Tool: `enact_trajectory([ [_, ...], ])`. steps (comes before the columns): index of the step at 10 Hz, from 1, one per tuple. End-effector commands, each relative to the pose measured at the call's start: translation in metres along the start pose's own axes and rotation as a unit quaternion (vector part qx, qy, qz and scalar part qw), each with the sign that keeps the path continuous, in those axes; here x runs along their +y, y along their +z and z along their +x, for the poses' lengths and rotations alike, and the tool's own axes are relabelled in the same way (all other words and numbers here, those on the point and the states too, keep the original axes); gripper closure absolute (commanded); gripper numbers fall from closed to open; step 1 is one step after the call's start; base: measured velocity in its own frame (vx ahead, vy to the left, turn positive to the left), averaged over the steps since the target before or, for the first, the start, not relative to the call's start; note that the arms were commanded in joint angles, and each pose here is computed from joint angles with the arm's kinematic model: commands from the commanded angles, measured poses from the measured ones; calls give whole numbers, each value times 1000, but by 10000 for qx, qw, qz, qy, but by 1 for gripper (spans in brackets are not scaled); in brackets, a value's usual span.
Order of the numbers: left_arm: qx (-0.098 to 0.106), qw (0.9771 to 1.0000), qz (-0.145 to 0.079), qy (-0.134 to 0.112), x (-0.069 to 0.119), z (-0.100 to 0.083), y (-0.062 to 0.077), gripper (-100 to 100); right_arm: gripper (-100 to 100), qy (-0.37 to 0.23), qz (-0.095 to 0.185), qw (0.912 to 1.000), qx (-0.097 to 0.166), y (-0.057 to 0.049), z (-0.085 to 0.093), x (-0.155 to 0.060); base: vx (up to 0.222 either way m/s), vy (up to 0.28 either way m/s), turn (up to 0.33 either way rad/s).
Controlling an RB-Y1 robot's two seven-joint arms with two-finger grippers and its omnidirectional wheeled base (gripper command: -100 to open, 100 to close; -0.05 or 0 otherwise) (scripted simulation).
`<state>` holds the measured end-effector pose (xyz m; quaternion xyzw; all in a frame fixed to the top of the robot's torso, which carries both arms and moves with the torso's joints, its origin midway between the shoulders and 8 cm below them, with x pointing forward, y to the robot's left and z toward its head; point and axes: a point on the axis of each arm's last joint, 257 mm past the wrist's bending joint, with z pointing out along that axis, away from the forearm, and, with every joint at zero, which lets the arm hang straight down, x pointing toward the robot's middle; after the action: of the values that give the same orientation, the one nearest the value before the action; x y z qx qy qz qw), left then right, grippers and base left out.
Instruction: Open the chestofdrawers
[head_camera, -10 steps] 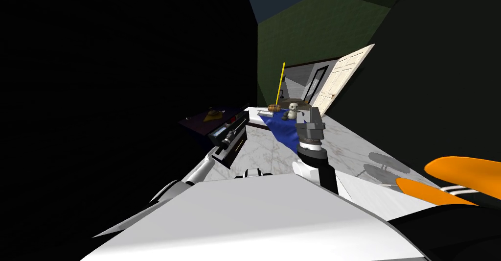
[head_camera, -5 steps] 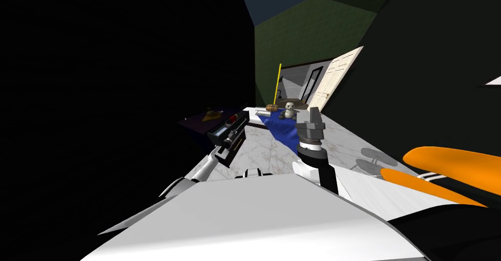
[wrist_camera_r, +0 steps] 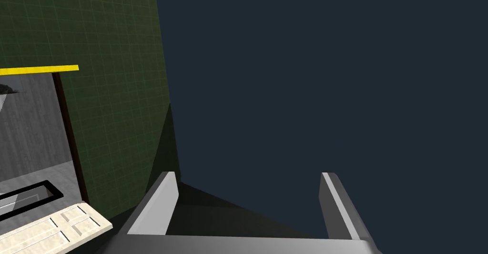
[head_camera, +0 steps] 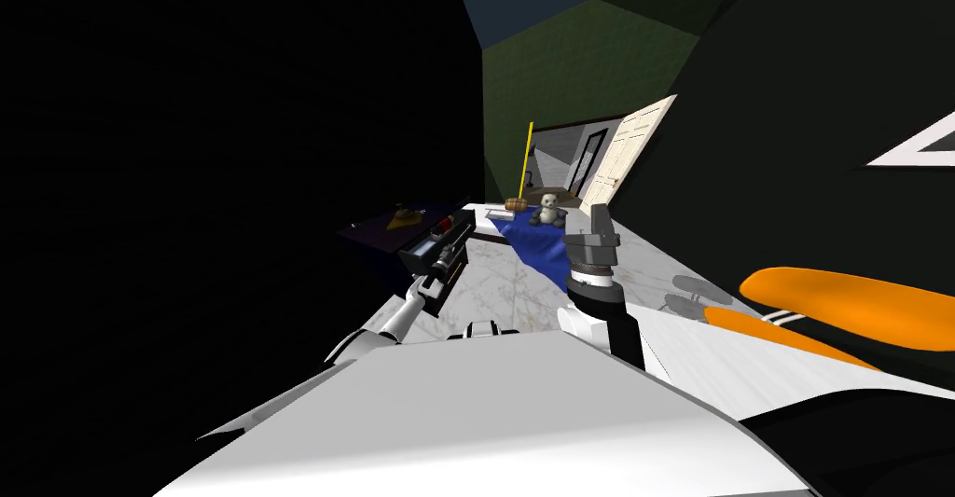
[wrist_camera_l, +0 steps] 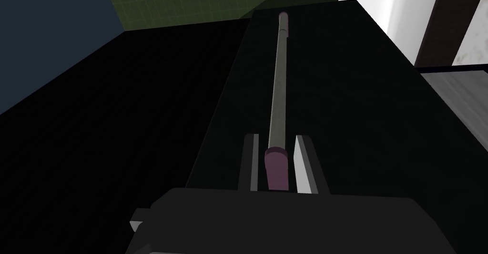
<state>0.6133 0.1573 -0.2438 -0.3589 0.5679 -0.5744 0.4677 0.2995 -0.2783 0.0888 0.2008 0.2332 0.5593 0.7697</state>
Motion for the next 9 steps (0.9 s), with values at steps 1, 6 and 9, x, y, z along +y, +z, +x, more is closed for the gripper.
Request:
enact_trajectory([
  [1,-66,9999,72,54,-8,13,14,100,0,0,0,10000,0,0,0,0,-59,32,-53],
  [6,-212,9998,36,-57,-12,46,38,100,0,0,0,10000,0,0,0,0,-61,45,-69],
  [9,-312,9995,-68,10,-13,18,43,-100,0,1,0,10000,0,0,0,0,-61,4,-100],
])
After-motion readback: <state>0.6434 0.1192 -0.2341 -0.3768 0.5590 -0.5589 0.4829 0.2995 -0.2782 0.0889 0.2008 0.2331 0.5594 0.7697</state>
